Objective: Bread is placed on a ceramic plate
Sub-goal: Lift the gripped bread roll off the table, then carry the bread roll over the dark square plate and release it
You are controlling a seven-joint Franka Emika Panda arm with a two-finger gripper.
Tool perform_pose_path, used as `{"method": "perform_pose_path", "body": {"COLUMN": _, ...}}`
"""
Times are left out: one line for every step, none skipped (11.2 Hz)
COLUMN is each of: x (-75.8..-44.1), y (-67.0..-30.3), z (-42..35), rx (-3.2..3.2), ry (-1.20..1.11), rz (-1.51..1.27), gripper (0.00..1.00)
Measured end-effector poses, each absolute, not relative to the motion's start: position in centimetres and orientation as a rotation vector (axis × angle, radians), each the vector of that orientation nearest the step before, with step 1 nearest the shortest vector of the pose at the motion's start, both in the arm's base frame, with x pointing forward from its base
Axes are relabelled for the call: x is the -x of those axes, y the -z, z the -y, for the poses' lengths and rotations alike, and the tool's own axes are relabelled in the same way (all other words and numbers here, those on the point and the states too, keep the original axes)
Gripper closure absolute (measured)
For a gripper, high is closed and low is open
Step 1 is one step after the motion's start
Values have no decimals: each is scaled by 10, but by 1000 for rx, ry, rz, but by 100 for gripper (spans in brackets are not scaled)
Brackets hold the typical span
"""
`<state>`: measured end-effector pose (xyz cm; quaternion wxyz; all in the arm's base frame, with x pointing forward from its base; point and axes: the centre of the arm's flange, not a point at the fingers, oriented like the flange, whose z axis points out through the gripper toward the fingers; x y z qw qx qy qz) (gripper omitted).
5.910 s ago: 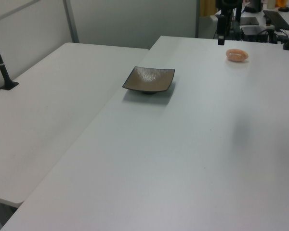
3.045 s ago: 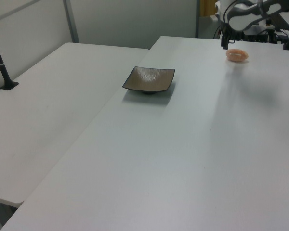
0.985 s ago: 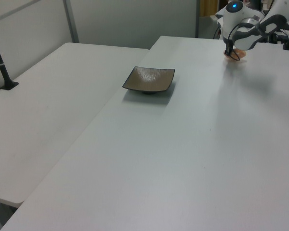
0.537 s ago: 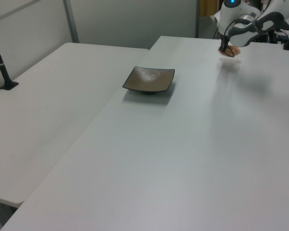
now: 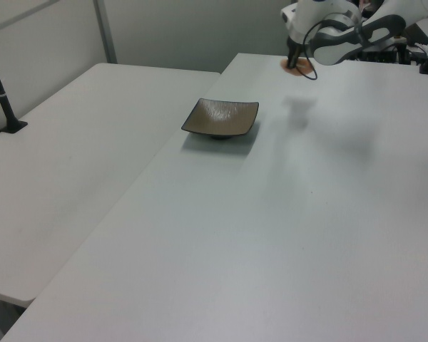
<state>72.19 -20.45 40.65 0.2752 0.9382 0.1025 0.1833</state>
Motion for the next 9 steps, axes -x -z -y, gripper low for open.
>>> {"method": "perform_pose_path", "body": {"x": -730, "y": -415, "z": 182, "rx": -2515, "ry": -526, "rz": -311, "gripper": 86}}
{"method": "perform_pose_path", "body": {"x": -739, "y": -423, "z": 157, "rx": -2507, "ry": -560, "rz": -351, "gripper": 86}}
{"method": "perform_pose_path", "body": {"x": -745, "y": -428, "z": 133, "rx": -2501, "ry": -586, "rz": -389, "gripper": 86}}
{"method": "perform_pose_path", "body": {"x": -750, "y": -431, "z": 107, "rx": -2495, "ry": -609, "rz": -432, "gripper": 86}}
{"method": "perform_pose_path", "body": {"x": -756, "y": -434, "z": 80, "rx": -2488, "ry": -633, "rz": -475, "gripper": 86}}
{"method": "perform_pose_path", "body": {"x": -760, "y": -435, "z": 59, "rx": -2483, "ry": -650, "rz": -510, "gripper": 86}}
{"method": "perform_pose_path", "body": {"x": -765, "y": -434, "z": 37, "rx": -2471, "ry": -686, "rz": -552, "gripper": 82}}
{"method": "perform_pose_path", "body": {"x": -770, "y": -429, "z": 19, "rx": -2455, "ry": -742, "rz": -594, "gripper": 81}}
{"method": "perform_pose_path", "body": {"x": -775, "y": -418, "z": 10, "rx": -2443, "ry": -784, "rz": -627, "gripper": 76}}
